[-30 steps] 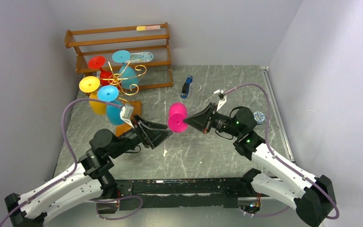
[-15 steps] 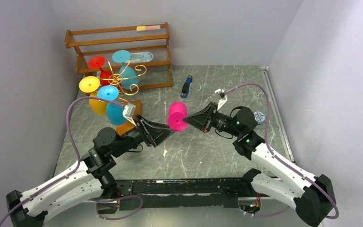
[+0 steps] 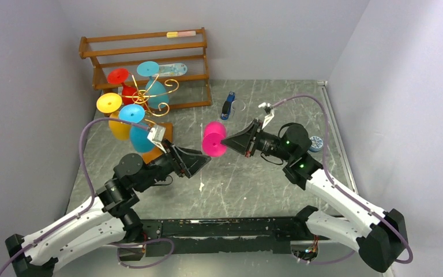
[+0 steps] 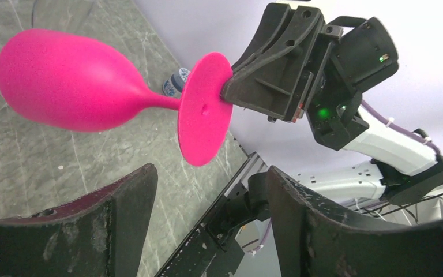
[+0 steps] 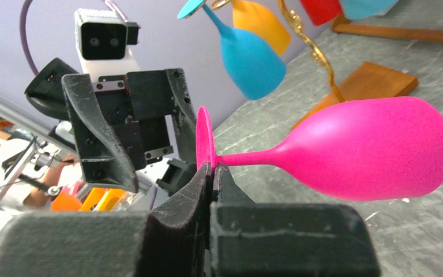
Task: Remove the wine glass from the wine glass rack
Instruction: Place the wine glass at the center of the board.
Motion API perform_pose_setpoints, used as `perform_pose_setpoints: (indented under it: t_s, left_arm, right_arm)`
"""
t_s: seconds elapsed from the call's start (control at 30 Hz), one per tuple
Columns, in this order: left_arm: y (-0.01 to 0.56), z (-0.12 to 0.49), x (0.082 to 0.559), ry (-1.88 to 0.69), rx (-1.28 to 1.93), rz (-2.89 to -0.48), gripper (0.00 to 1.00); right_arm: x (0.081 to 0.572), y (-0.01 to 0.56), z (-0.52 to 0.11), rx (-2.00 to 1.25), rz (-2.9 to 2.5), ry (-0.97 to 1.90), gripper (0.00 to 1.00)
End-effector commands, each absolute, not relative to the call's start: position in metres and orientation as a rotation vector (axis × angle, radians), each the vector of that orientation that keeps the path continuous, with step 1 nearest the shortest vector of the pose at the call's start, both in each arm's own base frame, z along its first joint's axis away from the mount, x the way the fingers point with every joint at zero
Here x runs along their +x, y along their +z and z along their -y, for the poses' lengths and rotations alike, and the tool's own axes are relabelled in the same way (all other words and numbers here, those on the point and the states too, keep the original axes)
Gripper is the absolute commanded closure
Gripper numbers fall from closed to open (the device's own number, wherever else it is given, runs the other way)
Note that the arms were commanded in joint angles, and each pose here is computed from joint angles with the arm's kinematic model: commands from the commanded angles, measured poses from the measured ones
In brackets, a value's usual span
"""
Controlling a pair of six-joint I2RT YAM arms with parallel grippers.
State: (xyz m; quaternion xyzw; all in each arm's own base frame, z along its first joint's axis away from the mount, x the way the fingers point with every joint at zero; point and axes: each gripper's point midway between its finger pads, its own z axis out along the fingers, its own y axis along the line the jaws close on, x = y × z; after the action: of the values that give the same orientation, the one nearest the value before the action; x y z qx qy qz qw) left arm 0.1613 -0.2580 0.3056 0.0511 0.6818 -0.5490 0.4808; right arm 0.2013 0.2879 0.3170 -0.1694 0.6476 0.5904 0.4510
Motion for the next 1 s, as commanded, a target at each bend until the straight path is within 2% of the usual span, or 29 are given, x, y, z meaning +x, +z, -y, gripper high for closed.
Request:
perform_pose_setpoints:
  t_s: [0.0,0.07,0.2,0.3,0.37,0.57,0.73,0.97]
  left_arm:
    - [0.306,0.262,0.169,-1.304,0.113,-1.687,0.30]
    - [0.314,0.265,0.172,-1.305,0.129,-1.659,0.33]
    - [0.314,0.276,0.173,-1.310,0.181,-1.677,0.53]
    - [0.310,0.281,0.171,-1.346,0.182,-1.684,0.55]
    - [0.310,0.282,0.168,-1.389,0.167,-1.667,0.62]
    - [0.309,0.287,0.165,-1.441,0.177,-1.648,0.71]
    - [0.311,0.290,0.161,-1.482,0.196,-1.623,0.88]
    - [0.304,0.292,0.156,-1.495,0.225,-1.639,0.95]
  right_arm:
    - [0.187,0.329,-0.297,-0.511,-1.557,1.553,1.00]
    - [0.187,0.327,-0.299,-0.525,-1.563,1.557,1.00]
    - [0.186,0.326,-0.300,-0.525,-1.548,1.581,1.00]
    - [0.183,0.326,-0.300,-0.541,-1.538,1.590,1.00]
    - [0.181,0.325,-0.300,-0.562,-1.521,1.593,1.00]
    - [0.180,0.321,-0.300,-0.599,-1.489,1.577,1.00]
    - [0.179,0.319,-0.298,-0.588,-1.469,1.573,1.00]
    - [0.183,0.322,-0.292,-0.527,-1.441,1.551,1.00]
